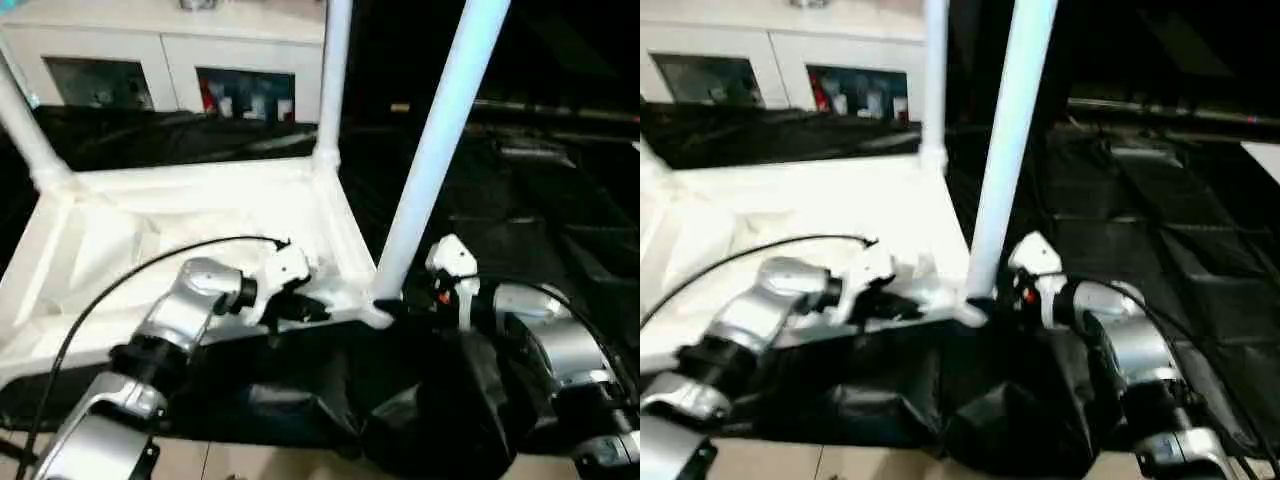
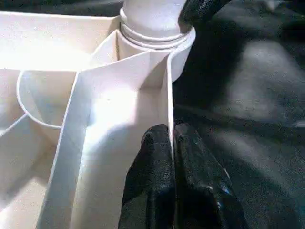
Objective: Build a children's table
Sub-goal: Rotate leg to tighten
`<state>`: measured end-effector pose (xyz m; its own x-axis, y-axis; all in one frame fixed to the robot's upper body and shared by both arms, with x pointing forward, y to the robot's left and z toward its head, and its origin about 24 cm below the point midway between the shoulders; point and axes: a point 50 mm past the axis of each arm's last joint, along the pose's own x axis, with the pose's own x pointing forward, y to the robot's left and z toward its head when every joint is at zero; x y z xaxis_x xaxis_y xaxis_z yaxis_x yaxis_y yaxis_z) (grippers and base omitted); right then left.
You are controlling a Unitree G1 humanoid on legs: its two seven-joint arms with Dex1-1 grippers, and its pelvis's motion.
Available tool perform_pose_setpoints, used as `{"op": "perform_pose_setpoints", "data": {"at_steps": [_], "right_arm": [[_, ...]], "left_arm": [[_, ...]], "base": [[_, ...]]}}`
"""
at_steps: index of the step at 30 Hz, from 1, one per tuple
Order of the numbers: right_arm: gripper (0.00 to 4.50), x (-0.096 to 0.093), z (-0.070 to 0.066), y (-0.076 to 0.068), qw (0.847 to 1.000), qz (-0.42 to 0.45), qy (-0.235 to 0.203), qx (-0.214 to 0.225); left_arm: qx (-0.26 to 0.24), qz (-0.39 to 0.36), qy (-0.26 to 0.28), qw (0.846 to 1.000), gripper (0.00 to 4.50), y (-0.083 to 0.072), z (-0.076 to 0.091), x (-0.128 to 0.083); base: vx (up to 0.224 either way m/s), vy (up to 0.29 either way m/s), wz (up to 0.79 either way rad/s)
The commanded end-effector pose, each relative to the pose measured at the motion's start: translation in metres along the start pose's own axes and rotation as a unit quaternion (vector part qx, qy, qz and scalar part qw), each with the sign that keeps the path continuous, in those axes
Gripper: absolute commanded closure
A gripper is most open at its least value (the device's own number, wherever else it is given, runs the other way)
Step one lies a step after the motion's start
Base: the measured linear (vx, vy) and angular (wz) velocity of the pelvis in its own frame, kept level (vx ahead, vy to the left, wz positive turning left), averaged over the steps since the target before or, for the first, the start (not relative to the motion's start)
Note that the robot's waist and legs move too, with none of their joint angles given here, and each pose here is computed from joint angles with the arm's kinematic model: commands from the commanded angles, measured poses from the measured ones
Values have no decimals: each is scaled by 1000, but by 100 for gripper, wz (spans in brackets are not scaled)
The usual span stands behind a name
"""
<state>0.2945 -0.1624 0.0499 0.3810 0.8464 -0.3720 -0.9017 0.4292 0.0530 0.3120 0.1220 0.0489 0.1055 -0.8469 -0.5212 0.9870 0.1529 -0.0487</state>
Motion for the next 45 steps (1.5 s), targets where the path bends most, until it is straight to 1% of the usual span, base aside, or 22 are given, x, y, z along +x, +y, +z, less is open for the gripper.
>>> {"op": "perform_pose_setpoints", "data": {"at_steps": [1, 6, 11, 16, 17, 18, 20, 24, 26, 27, 28, 29, 30, 31, 33, 34, 35, 37, 40, 41, 42, 45], "right_arm": [[192, 11, -6, 14, 998, 55, 13, 8], [229, 13, -7, 15, 998, 58, 17, 6], [239, 13, -8, 15, 998, 59, 20, 7], [241, 19, -11, 12, 1000, 19, 9, 16], [241, 22, -14, 9, 1000, -11, 10, 24], [241, 28, -19, 3, 997, -69, 12, 41], [241, 34, -24, -2, 990, -129, 14, 64], [244, 51, -33, -6, 960, -246, 10, 137], [244, 63, -32, -5, 941, -293, 6, 170], [244, 68, -31, -4, 935, -306, 4, 179], [244, 76, -26, -3, 934, -309, -3, 176], [244, 76, -26, -3, 934, -309, -3, 176], [244, 86, -18, 0, 935, -312, -15, 170], [244, 86, -18, 0, 935, -312, -15, 170], [244, 95, -7, 3, 942, -293, -39, 162], [188, 97, -1, 5, 947, -276, -54, 157], [175, 97, -1, 5, 947, -276, -54, 157], [173, 96, 0, 5, 949, -265, -62, 159], [134, 90, -1, 3, 957, -248, -58, 137], [134, 87, -2, 2, 961, -241, -55, 124], [134, 78, -3, 1, 971, -211, -50, 100], [134, 60, -5, 3, 987, -145, -43, 63]], "left_arm": [[14, -25, -31, 999, 450, -4, 13, 5], [13, -29, -32, 999, 450, -6, 12, 3], [12, -23, -33, 999, 450, -6, 12, 4], [12, 30, -31, 999, 450, 1, 14, 9], [8, 50, -30, 998, 450, 4, 15, 13], [0, 83, -30, 996, 450, 8, 17, 19], [-8, 116, -34, 993, 450, 11, 20, 27], [-29, 177, -36, 983, 450, 16, 29, 47], [-38, 197, -38, 979, 450, 16, 36, 60], [-39, 201, -39, 978, 450, 15, 39, 65], [-39, 203, -39, 978, 450, 14, 42, 69], [-39, 203, -39, 978, 450, 14, 42, 69], [-34, 197, -39, 979, 450, 10, 46, 79], [-34, 197, -39, 979, 450, 10, 46, 79], [-23, 185, -39, 982, 450, 6, 49, 85], [-20, 179, -40, 983, 450, 5, 48, 85], [-20, 179, -40, 983, 450, 5, 48, 85], [-18, 175, -40, 983, 450, 6, 47, 83], [-15, 168, -42, 985, 450, 7, 45, 77], [-12, 162, -44, 986, 450, 8, 43, 74], [-5, 148, -44, 988, 450, 9, 40, 67], [-2, 132, -37, 991, 450, 11, 33, 55]], "base": [[0, 0, 0], [0, 0, 0], [0, 0, 0], [0, 0, 0], [0, 0, 0], [0, 0, 0], [0, 0, 0], [0, 0, 0], [0, 0, 0], [0, 0, 0], [0, 0, 0], [0, 0, 0], [0, 0, 0], [0, 0, 0], [0, 0, 0], [0, 0, 0], [0, 0, 0], [0, 0, 0], [0, 0, 0], [0, 0, 0], [0, 0, 0], [0, 0, 0]]}}
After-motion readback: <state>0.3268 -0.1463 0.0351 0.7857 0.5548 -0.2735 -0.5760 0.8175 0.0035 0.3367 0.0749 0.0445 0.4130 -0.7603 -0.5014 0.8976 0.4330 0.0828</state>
